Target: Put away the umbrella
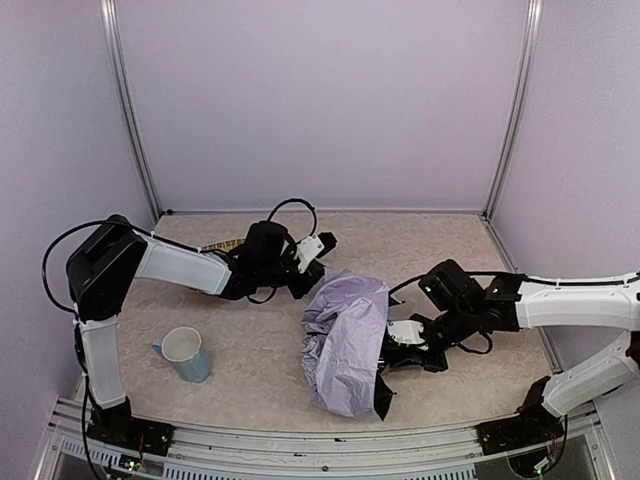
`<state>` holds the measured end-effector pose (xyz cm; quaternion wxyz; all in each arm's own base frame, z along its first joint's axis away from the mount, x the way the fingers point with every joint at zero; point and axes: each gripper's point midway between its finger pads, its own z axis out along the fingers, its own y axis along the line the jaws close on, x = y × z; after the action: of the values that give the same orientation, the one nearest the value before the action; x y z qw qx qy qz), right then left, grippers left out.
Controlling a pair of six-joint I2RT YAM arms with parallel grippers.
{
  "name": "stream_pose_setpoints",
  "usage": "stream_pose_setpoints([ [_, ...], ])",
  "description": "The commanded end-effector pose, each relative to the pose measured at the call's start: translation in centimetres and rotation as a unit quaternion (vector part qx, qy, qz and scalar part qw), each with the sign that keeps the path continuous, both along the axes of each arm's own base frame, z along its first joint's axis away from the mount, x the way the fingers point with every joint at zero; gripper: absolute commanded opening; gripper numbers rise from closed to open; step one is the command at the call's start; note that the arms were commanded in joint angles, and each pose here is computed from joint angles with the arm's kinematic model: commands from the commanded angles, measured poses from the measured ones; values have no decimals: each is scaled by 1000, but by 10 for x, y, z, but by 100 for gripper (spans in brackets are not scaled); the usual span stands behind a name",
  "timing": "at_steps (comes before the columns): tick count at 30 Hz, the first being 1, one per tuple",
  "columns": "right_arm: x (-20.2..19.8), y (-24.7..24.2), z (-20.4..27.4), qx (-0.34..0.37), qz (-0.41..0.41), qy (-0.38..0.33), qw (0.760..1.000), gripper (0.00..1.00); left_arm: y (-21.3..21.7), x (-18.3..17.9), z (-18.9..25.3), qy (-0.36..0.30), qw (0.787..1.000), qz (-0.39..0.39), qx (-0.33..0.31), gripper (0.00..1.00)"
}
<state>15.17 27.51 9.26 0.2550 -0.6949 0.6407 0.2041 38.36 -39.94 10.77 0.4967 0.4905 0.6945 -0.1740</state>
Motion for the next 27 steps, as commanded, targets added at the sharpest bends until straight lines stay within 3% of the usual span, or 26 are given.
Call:
stream_pose_setpoints([
  [1, -1, 9, -25, -23, 7, 32, 999, 0, -12, 4, 16, -39, 999, -21, -18, 0],
  [12, 8, 4, -67, -55, -32, 147, 987, 0, 1, 61, 21, -85, 990, 111, -8, 0],
  [13, 10, 3, -67, -56, -36, 148, 987, 0, 5, 70, 21, -86, 987, 137, -7, 4],
  [14, 12, 2, -67, -55, -39, 150, 986, 0, 11, 81, 25, -89, 982, 166, -7, 18],
  [15, 14, 1, -68, -54, -43, 152, 986, 0, 20, 94, 30, -91, 975, 204, -9, 42],
  [16, 16, 0, -68, -53, -47, 156, 985, 0, 28, 104, 37, -90, 968, 234, -15, 55],
  [19, 22, -3, -73, -56, -59, 167, 982, 0, 52, 124, 69, -79, 949, 301, -54, 82],
  [22, 23, -3, -74, -53, -60, 187, 979, 0, 63, 113, 113, -71, 944, 301, -115, 95],
  [24, 24, -4, -75, -53, -65, 201, 976, 0, 66, 91, 144, -78, 945, 283, -145, 98],
  [27, 27, -5, -74, -55, -72, 212, 973, 0, 56, 27, 186, -94, 959, 215, -159, 88],
])
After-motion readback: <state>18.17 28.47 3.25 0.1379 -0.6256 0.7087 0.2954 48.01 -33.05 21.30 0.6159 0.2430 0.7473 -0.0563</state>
